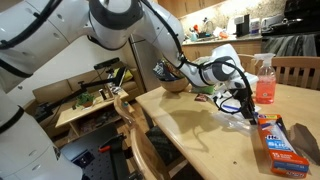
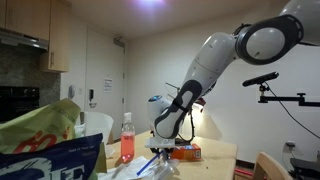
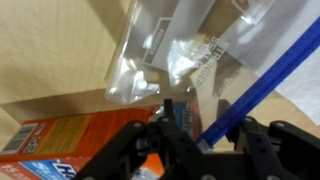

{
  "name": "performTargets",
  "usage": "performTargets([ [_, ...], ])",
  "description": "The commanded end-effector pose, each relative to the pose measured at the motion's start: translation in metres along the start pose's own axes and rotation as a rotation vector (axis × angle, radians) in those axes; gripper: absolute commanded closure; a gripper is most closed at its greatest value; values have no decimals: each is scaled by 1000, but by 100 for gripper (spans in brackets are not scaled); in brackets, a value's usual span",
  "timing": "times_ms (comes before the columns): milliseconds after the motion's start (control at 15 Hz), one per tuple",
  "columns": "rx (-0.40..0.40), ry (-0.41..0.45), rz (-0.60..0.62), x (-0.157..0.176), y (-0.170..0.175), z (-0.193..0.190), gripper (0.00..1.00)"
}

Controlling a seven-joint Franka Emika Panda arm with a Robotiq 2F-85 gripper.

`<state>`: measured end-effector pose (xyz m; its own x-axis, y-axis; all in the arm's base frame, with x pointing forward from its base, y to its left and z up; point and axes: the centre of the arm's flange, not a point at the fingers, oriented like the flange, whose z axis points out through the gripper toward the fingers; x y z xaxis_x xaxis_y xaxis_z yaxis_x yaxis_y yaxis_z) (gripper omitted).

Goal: Put the ziplock bag in the bowl

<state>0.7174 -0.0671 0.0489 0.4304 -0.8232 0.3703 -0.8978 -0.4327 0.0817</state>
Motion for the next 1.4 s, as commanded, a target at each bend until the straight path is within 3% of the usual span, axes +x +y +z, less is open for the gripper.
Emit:
performTargets([
  [0, 12, 96, 11, -4, -14, -24, 81],
  [133, 34, 141, 11, -8, -17, -45, 97],
  [200, 56, 164, 12, -11, -18, -59, 100],
  [667, 204, 277, 10, -39, -34, -147, 99],
  [733, 179, 253, -8, -30, -55, -117, 95],
  [1067, 191, 259, -5, -37, -54, -134, 95],
  [1333, 117, 149, -100, -43, -57, -76, 99],
])
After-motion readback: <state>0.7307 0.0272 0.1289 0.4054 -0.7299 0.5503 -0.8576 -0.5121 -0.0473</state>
